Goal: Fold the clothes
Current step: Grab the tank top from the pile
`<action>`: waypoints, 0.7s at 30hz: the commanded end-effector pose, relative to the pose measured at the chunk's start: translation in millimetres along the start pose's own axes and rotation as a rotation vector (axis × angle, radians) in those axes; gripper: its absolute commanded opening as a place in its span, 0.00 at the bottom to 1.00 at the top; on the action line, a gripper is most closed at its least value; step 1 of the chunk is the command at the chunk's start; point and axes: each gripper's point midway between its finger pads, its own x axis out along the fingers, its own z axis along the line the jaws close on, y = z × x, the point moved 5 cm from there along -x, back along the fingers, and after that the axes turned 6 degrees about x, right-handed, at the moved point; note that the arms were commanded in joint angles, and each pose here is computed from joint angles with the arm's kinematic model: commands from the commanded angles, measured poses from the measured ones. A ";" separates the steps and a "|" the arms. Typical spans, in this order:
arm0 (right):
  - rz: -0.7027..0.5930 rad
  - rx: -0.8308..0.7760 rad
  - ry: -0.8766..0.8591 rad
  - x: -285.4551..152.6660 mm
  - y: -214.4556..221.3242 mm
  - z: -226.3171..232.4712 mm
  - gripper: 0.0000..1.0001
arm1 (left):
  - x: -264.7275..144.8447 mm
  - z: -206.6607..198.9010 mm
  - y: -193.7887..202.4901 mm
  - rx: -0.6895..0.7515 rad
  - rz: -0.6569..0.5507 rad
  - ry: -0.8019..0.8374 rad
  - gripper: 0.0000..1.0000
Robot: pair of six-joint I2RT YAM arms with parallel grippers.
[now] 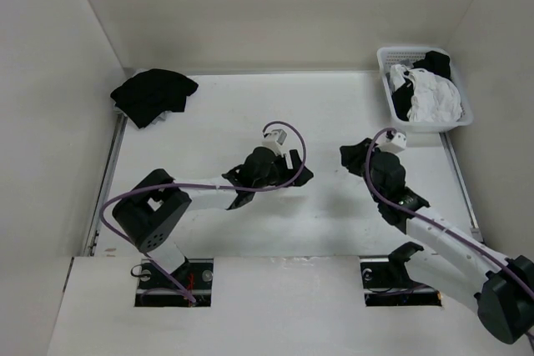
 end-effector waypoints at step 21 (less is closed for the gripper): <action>-0.328 0.011 0.727 179.3 -251.9 -168.7 0.48 | -32.3 10.6 -27.9 0.104 -0.217 0.036 0.40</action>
